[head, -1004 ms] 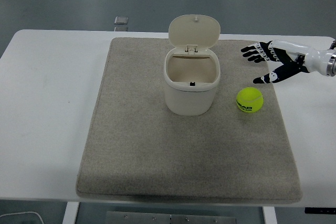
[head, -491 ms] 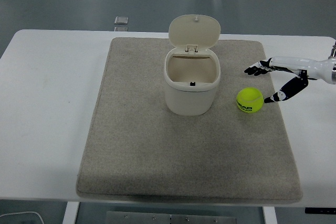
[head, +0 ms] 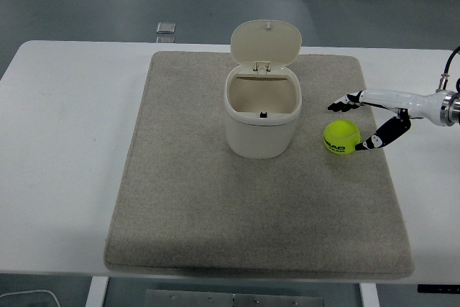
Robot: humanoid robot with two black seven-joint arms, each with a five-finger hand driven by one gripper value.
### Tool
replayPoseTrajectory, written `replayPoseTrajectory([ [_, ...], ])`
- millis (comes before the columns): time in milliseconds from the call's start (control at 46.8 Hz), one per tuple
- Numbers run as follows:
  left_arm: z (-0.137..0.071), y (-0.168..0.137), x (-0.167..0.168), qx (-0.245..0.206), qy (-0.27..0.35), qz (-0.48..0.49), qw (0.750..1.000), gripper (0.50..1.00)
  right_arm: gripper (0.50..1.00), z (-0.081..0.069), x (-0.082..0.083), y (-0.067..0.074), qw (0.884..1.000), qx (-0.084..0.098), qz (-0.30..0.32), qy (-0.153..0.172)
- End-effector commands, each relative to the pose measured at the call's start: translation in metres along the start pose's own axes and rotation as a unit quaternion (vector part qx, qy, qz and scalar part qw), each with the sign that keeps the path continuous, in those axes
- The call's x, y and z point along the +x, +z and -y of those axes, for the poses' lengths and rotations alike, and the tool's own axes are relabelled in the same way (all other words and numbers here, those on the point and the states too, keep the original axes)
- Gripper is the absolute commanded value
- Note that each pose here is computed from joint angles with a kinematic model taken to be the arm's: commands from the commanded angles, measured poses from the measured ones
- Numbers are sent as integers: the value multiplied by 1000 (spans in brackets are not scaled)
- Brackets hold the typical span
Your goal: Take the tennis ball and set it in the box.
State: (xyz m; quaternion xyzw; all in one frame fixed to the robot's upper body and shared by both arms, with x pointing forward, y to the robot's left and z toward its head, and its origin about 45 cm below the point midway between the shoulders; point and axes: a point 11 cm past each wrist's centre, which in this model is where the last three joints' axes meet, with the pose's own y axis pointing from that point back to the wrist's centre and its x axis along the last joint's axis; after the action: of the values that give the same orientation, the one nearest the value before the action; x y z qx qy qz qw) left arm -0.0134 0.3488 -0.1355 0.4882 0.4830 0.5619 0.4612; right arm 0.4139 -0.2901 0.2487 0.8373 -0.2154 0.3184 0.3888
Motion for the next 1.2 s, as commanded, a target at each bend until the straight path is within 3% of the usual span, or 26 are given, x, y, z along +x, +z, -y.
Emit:
replayPoseTrajectory([
  [0,0,0,0,0,0,0,1000,992,901,1,-2,1,1000,-1,1,0],
  [278,0,0,0,0,0,0,1000,992,899,16,-13,-9,1000,15,4,-6],
  [662,0,0,0,0,0,0,1000,992,893,19,-18,-9,1000,15,7,-8],
  [812,0,0,0,0,0,0,1000,992,862,19,-21,-6,1000,12,7,-5],
  [876,0,0,0,0,0,0,1000,992,817,19,-20,-6,1000,12,6,-1],
  [1026,0,0,0,0,0,0,1000,992,774,19,-20,-6,1000,11,6,0],
  [1175,0,0,0,0,0,0,1000,992,768,19,-20,-6,1000,10,6,0],
])
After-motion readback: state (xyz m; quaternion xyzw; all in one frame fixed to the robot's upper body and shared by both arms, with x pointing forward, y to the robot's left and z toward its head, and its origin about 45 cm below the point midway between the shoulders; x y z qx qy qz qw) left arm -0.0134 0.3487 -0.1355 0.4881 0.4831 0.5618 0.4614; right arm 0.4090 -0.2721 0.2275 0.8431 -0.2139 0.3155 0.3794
